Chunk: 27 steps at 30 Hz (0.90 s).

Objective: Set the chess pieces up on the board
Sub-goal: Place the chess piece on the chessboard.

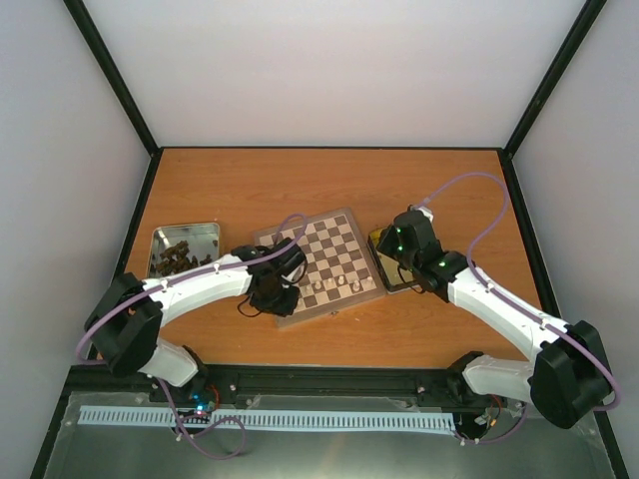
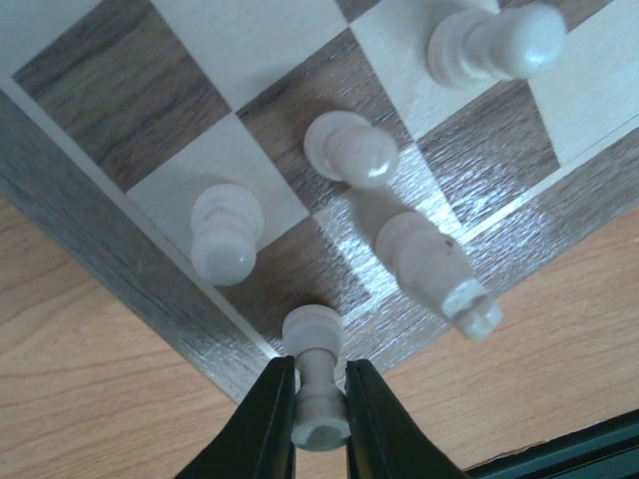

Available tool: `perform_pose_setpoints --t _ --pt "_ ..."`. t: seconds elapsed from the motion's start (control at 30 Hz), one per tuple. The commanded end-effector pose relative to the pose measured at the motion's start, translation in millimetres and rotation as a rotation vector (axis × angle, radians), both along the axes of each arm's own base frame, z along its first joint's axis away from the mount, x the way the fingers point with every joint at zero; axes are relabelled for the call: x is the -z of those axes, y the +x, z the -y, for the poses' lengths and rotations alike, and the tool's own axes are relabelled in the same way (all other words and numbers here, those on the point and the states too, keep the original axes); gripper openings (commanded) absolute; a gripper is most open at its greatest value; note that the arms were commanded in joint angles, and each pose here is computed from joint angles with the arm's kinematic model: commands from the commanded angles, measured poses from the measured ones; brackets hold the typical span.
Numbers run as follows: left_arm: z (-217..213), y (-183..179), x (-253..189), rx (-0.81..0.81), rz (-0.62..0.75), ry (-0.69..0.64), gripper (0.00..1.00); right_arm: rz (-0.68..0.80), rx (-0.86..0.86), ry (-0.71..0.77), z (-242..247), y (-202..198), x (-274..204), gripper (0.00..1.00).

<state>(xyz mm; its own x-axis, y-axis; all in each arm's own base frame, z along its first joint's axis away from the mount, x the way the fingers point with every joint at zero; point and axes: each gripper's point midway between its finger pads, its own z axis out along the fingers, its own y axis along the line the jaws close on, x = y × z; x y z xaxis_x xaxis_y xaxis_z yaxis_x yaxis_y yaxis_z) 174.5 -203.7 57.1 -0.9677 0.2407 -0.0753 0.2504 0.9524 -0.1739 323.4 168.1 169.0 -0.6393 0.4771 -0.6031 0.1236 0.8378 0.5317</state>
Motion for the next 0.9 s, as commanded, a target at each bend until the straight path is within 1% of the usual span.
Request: perform_pose_setpoints --t 0.0,0.4,0.53,0.67,0.73,0.87 --pt "4 15 -3 0.016 0.040 0.011 0.11 0.008 0.012 0.000 4 -2 0 0.20" --pt "0 16 -7 0.019 0.045 0.042 0.26 0.004 0.001 0.010 1 -3 3 0.20" --pt "5 18 -16 0.025 0.056 0.010 0.28 0.007 0.000 0.011 1 -3 2 0.20" --pt "10 15 -29 0.027 0.061 -0.038 0.33 0.009 0.000 -0.004 4 -5 1 0.23" --pt "6 15 -37 0.016 0.081 -0.035 0.36 0.011 0.000 -0.027 7 -6 0 0.26" --pt "-9 25 -66 -0.030 0.210 -0.029 0.46 -0.018 -0.003 -0.103 19 -9 11 0.33"
